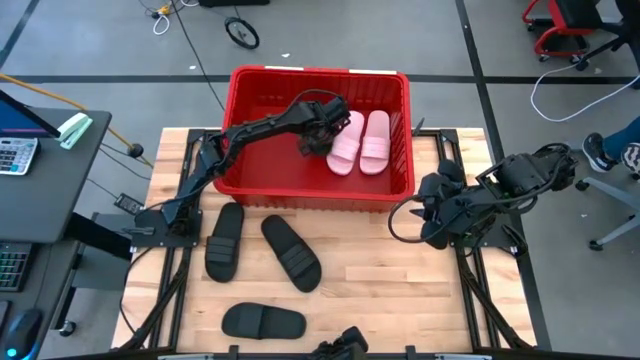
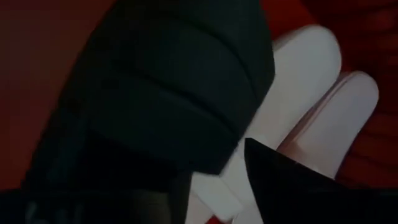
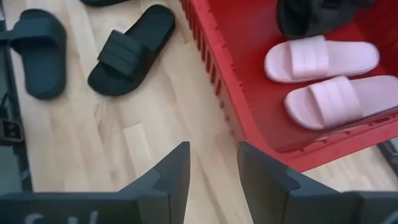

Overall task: Pick and place slides into bin
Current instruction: Put the black slide into the red bin

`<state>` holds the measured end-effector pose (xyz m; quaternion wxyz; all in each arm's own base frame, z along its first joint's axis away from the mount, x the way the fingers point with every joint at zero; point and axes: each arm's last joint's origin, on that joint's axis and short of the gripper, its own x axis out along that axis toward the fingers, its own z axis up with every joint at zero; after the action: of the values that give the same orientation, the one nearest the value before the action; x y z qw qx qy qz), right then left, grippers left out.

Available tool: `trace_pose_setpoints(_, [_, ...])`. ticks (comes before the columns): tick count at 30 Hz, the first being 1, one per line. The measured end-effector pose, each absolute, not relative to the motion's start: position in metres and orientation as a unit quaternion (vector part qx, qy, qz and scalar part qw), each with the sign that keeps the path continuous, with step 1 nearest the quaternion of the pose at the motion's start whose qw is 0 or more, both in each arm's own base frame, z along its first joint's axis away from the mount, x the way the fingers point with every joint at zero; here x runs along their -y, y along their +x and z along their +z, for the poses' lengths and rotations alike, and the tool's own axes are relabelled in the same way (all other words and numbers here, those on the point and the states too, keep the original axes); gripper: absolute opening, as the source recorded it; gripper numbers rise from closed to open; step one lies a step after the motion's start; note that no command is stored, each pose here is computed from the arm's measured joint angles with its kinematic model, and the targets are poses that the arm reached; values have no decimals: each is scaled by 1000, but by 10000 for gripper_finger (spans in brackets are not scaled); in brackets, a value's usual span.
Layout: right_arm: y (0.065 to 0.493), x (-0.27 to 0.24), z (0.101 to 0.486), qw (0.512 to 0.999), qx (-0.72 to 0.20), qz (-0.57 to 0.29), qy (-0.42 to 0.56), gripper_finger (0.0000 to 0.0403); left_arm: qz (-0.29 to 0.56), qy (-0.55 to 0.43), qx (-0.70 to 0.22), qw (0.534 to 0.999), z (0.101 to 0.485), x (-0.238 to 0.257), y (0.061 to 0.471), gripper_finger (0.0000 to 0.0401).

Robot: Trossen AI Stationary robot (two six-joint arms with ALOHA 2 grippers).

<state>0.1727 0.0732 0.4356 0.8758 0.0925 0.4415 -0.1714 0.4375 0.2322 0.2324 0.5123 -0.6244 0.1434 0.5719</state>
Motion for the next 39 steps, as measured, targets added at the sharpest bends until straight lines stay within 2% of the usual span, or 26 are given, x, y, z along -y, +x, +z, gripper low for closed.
trace_pose_setpoints(8, [170, -80, 435, 877, -448, -150, 91, 139, 538, -651, -186, 502, 232, -230, 436, 210])
trace_pose_setpoints(14, [165, -89, 435, 881, -450, -127, 78, 139, 509, -633, -205, 546, 235, -229, 441, 222])
trace_pose_setpoints(20, [162, -94, 435, 882, -451, -113, 72, 139, 432, -627, -184, 622, 263, -248, 444, 202])
trace_pose_setpoints(24, [160, -97, 435, 882, -448, -117, 90, 139, 306, -615, -171, 706, 300, -257, 448, 183])
trace_pose_setpoints(27, [158, -101, 435, 879, -446, -123, 119, 139, 138, -615, -176, 756, 330, -252, 450, 171])
trace_pose_setpoints(31, [149, -113, 435, 873, -442, -122, 168, 139, -51, -623, -208, 753, 378, -221, 437, 155])
trace_pose_setpoints(34, [139, -126, 435, 872, -442, -105, 182, 139, -117, -590, -205, 772, 420, -187, 422, 143])
trace_pose_setpoints(39, [120, -147, 436, 883, -399, -105, 223, 139, -157, -486, -137, 849, 491, -120, 385, 123])
